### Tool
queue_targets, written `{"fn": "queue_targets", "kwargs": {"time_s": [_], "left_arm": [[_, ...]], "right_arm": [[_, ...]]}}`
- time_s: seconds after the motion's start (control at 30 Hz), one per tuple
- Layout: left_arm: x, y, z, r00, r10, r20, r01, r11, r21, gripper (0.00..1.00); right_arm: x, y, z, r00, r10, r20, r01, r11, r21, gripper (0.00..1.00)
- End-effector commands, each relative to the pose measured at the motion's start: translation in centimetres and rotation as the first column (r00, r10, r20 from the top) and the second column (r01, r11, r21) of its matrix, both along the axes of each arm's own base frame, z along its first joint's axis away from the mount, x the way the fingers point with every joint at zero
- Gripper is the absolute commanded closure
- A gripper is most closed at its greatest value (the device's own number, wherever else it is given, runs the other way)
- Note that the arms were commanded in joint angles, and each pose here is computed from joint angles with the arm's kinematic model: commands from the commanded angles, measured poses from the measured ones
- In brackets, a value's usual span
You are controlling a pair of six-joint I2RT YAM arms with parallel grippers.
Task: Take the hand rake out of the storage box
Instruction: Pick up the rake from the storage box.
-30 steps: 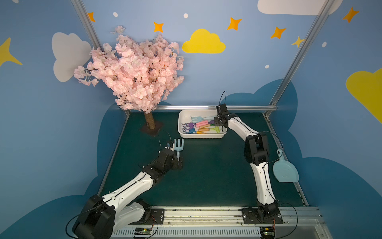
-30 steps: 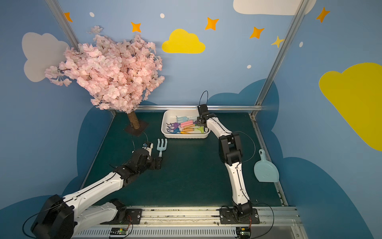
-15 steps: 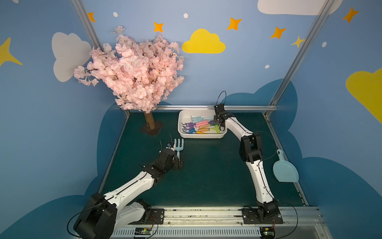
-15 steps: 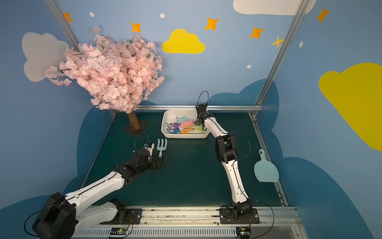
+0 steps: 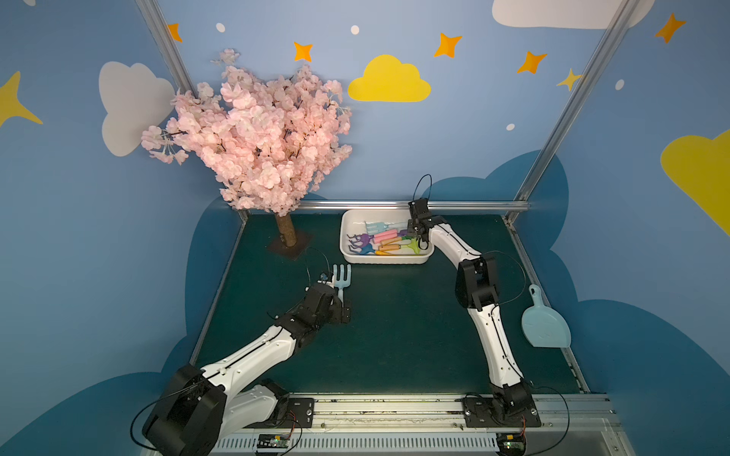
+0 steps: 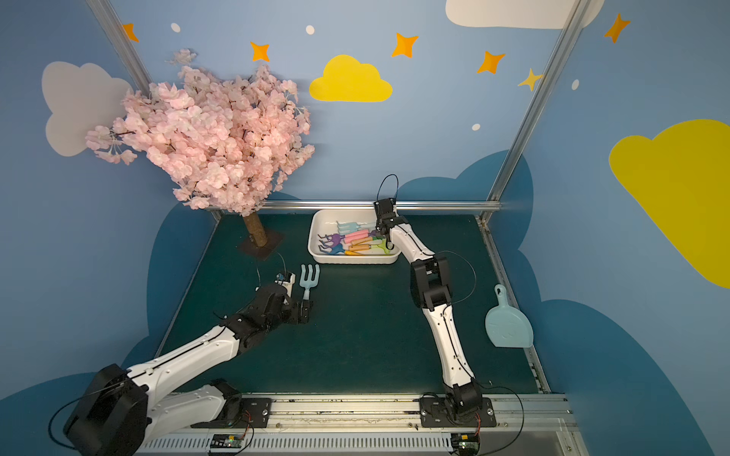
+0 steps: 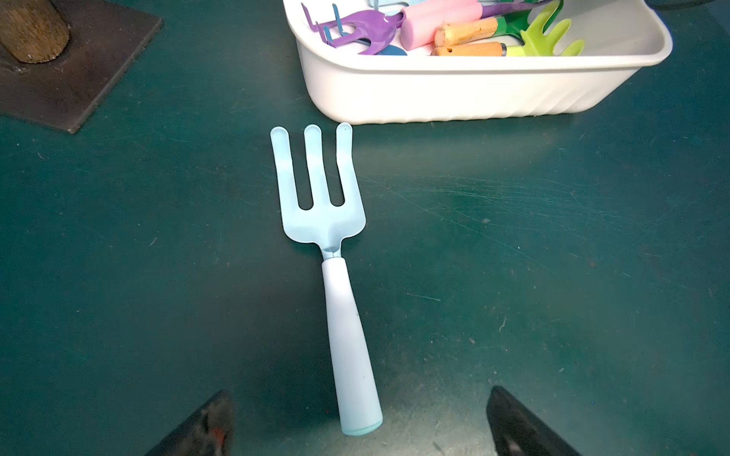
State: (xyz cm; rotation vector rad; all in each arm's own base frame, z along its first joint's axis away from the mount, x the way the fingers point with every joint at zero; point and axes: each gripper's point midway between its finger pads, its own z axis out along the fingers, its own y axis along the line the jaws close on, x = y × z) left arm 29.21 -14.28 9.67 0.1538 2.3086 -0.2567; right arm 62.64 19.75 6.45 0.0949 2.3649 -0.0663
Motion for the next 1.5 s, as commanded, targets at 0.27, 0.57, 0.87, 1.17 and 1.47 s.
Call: {"fn": "queue_targets", "kwargs": {"time_s": [0.27, 0.57, 0.87, 1.17, 1.47], "left_arm": [[0.2, 0.2, 1.4, 0.999, 0.010, 0.049, -0.009, 1.000, -0.014, 0.00], [-0.1, 0.2, 2.3, 0.998, 0.010, 0.063, -0.007, 0.999, -0.037, 0.00], [-0.7, 0.3, 3.3, 0.996, 0.007, 0.086, 0.000, 0.997, -0.074, 0.00], [-1.3, 0.0, 4.3, 0.995, -0.009, 0.104, 0.021, 0.993, -0.117, 0.00], [-1.6, -0.3, 5.8, 0.991, -0.026, 0.129, 0.045, 0.988, -0.145, 0.00]], "right_arm": [[0.3, 0.8, 0.0, 1.000, 0.025, -0.013, -0.024, 0.994, 0.103, 0.91], [-0.4, 1.7, 4.7, 0.995, 0.054, 0.085, -0.065, 0.989, 0.135, 1.00], [-2.2, 0.7, 9.9, 0.985, 0.054, 0.165, -0.075, 0.990, 0.122, 1.00], [-4.7, 0.3, 13.6, 0.959, 0.086, 0.270, -0.128, 0.981, 0.145, 1.00], [-11.2, 1.3, 13.8, 0.906, 0.279, 0.318, -0.341, 0.927, 0.159, 1.00]]}}
